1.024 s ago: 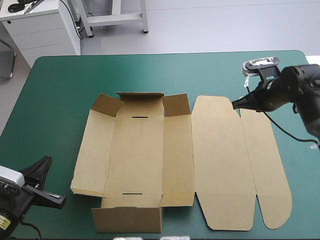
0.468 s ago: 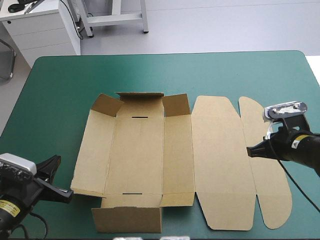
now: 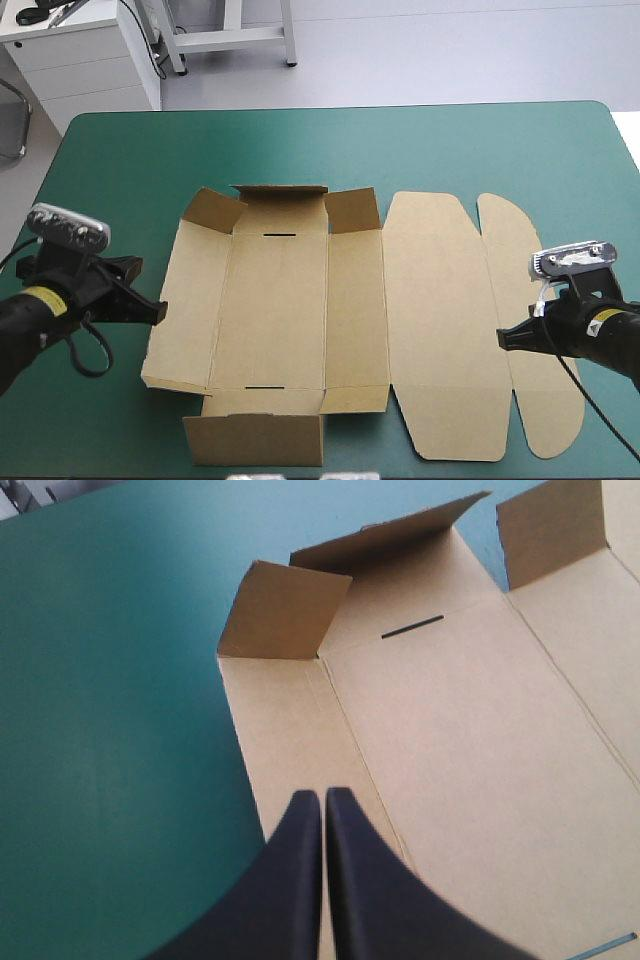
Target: Fold the box
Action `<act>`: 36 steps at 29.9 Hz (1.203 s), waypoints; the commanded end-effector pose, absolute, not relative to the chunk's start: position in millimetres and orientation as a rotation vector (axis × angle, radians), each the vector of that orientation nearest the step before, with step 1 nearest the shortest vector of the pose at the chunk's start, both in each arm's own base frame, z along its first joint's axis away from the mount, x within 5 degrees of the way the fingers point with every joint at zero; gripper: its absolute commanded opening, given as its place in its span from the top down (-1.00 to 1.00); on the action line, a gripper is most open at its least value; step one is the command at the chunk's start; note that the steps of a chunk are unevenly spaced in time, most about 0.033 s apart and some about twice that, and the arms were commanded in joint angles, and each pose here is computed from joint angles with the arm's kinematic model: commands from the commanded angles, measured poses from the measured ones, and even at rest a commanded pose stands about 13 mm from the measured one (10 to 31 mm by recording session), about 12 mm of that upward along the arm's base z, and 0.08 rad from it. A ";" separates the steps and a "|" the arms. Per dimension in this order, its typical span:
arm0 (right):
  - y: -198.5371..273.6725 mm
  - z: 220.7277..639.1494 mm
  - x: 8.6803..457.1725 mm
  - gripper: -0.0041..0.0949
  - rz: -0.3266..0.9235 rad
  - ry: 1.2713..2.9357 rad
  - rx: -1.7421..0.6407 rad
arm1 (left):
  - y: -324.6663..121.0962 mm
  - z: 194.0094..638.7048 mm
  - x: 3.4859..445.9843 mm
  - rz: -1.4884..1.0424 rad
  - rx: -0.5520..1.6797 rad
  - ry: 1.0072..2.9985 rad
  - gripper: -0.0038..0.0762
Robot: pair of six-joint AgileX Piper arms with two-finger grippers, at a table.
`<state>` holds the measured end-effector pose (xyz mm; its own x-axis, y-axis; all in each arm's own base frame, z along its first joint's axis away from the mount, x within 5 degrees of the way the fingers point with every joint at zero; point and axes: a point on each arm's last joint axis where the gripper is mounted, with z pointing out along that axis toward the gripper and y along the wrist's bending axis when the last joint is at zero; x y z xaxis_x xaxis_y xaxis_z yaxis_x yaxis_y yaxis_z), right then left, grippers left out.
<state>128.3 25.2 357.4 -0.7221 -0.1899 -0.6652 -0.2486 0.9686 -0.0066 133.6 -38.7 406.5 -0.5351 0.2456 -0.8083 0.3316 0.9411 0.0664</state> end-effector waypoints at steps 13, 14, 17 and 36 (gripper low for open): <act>25.7 367.8 130.0 0.96 0.118 2.323 -0.299 | -71.6 418.5 229.8 -0.120 0.639 2.379 0.86; 25.7 367.8 130.0 0.96 0.118 2.323 -0.299 | -73.8 416.5 232.4 -0.134 0.663 2.387 0.86; 27.0 367.9 129.8 0.96 0.139 2.323 -0.296 | -73.6 406.3 242.8 -0.191 0.702 2.445 0.86; 27.9 368.4 130.0 0.96 0.149 2.314 -0.305 | 95.4 409.1 251.9 -0.597 -0.168 2.298 0.86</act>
